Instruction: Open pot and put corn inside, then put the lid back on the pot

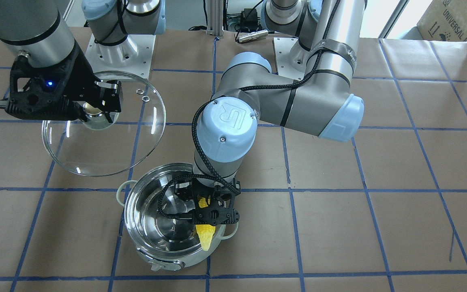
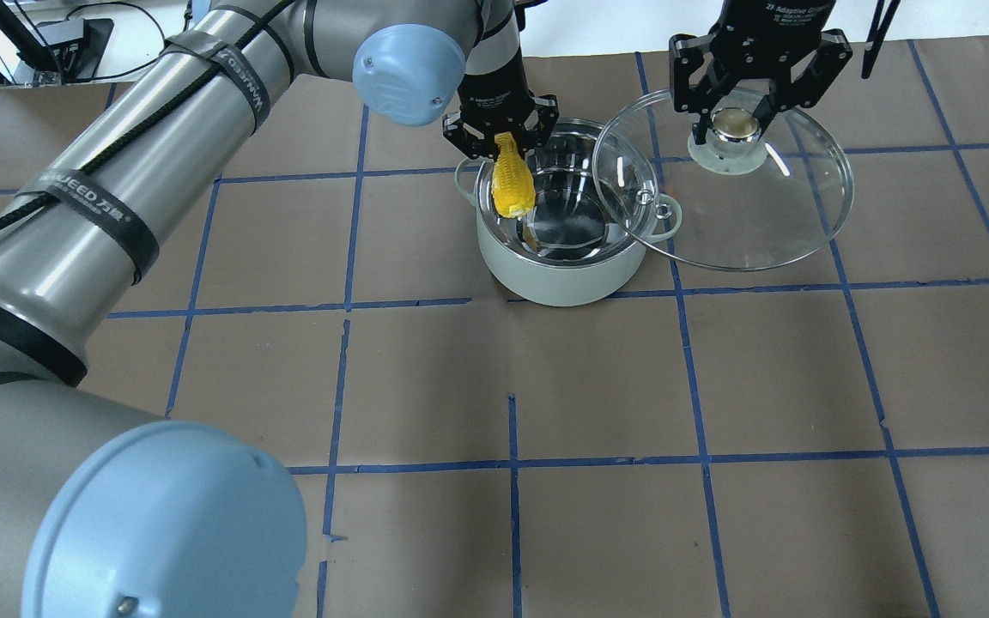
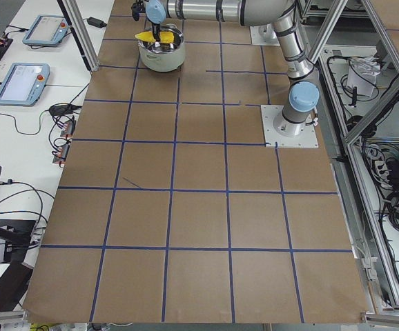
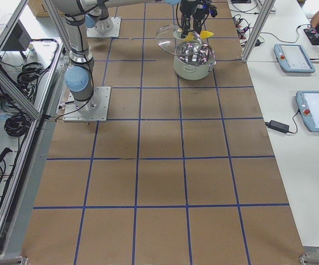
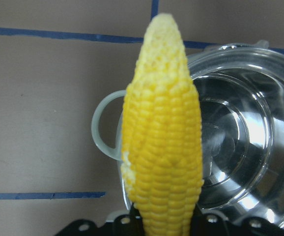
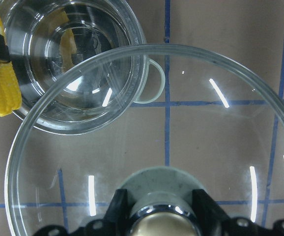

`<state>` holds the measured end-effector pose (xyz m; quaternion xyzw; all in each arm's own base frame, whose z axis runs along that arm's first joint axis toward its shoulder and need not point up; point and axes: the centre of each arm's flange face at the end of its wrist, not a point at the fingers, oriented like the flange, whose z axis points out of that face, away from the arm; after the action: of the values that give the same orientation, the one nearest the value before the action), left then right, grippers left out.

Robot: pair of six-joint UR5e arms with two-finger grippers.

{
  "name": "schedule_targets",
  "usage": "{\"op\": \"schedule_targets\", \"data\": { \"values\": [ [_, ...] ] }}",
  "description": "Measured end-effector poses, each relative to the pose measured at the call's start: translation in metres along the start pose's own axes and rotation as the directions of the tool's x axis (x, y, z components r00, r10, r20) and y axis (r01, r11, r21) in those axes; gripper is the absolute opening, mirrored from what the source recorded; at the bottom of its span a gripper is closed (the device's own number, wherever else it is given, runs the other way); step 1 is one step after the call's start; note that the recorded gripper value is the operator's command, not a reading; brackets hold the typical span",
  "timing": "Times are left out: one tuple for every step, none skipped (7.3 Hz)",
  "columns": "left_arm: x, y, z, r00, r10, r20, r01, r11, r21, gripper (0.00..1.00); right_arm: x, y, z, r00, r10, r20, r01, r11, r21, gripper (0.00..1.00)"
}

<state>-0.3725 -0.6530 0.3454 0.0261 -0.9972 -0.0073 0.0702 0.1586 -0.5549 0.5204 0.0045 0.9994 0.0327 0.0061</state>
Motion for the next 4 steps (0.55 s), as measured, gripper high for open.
{"op": "schedule_targets", "data": {
  "values": [
    [0.009,0.002,0.008,1.0,-0.005,-0.01,0.005,1.0,-0.002,0.14,0.001,0.0,0.0,1.0,0.002,-0.001,-0.002,1.0,-0.001,0.26],
    [0.019,0.006,0.017,1.0,0.0,-0.011,0.0,1.0,-0.008,0.14,0.001,0.0,0.0,1.0,0.002,-0.001,-0.002,1.0,0.0,0.26],
    [0.028,0.011,0.027,1.0,0.011,-0.006,-0.012,1.0,-0.018,0.14,0.001,0.001,-0.001,1.0,0.003,-0.001,-0.003,1.0,0.0,0.26],
    [0.032,0.013,0.037,1.0,0.019,0.001,-0.019,0.999,-0.03,0.14,0.001,0.001,-0.001,1.0,0.003,-0.001,-0.003,1.0,0.0,0.26]
  ]
}}
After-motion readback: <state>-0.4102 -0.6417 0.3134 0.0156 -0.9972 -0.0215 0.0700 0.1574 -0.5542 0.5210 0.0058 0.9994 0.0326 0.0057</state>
